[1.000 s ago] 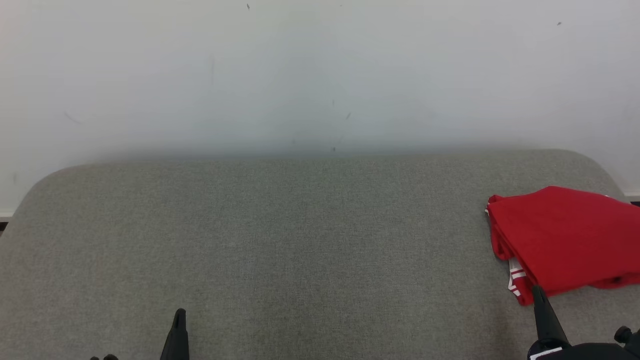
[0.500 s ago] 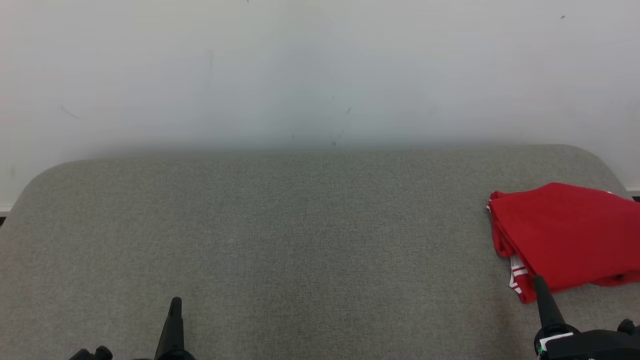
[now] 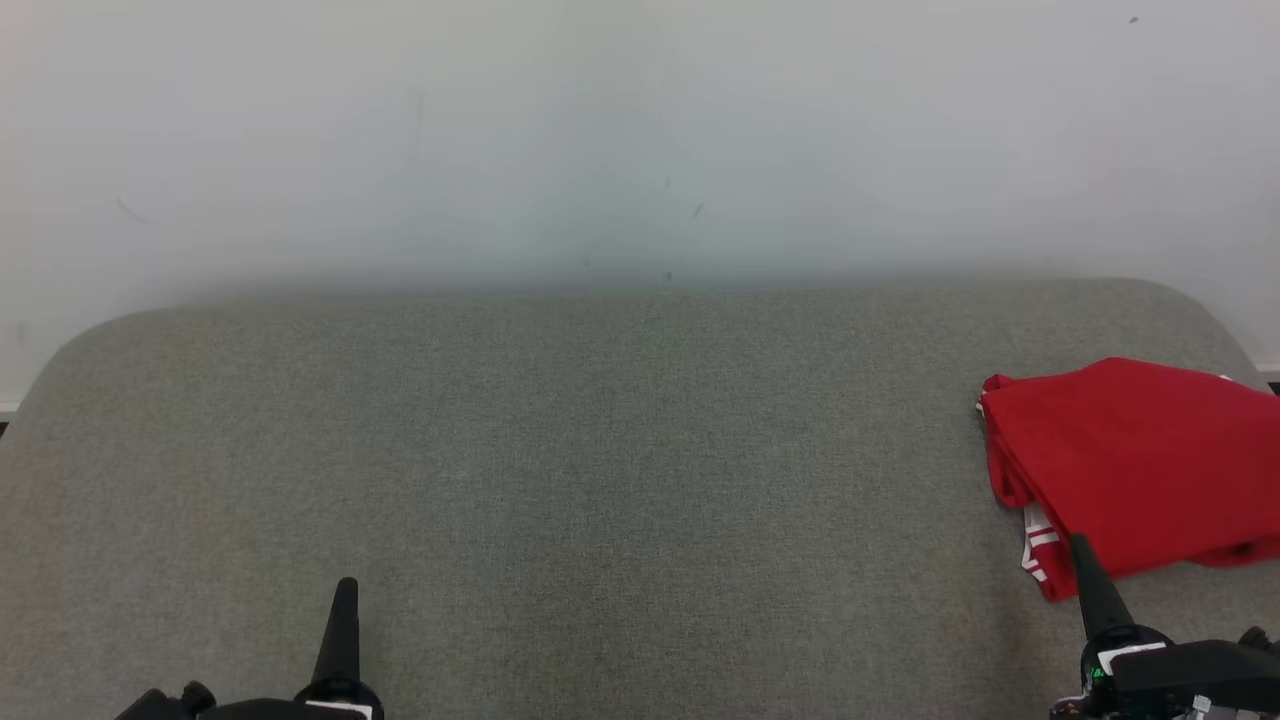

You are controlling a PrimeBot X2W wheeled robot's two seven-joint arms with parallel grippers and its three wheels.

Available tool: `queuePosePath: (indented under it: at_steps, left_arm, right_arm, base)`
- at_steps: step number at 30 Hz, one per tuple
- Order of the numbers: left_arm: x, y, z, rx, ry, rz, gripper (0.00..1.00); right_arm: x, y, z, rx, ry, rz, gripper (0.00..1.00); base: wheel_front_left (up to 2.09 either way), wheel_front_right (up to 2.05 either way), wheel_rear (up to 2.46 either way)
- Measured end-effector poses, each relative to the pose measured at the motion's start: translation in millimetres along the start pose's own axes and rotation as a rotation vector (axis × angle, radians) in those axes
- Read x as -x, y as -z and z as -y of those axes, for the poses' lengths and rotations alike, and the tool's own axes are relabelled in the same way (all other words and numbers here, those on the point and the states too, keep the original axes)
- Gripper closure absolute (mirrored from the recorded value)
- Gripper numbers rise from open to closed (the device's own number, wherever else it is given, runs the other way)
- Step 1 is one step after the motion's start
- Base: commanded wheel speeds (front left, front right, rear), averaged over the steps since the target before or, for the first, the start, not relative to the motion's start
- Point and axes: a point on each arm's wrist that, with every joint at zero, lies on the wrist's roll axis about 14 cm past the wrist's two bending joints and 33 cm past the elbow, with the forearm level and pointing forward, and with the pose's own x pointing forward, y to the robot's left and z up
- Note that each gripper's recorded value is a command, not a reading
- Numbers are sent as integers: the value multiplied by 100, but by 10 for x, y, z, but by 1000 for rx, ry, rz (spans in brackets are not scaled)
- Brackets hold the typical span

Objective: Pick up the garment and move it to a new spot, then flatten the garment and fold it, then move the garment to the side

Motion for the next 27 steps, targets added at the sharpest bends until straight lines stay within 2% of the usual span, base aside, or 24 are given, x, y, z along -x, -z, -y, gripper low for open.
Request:
queuePosePath:
  at_steps: [27]
  left_arm:
    - [-155,-49,18,221,3,3,100]
  right_arm:
    - [-166,-46,-36,-224,-17,-3,100]
  base:
    - [0,0,0]
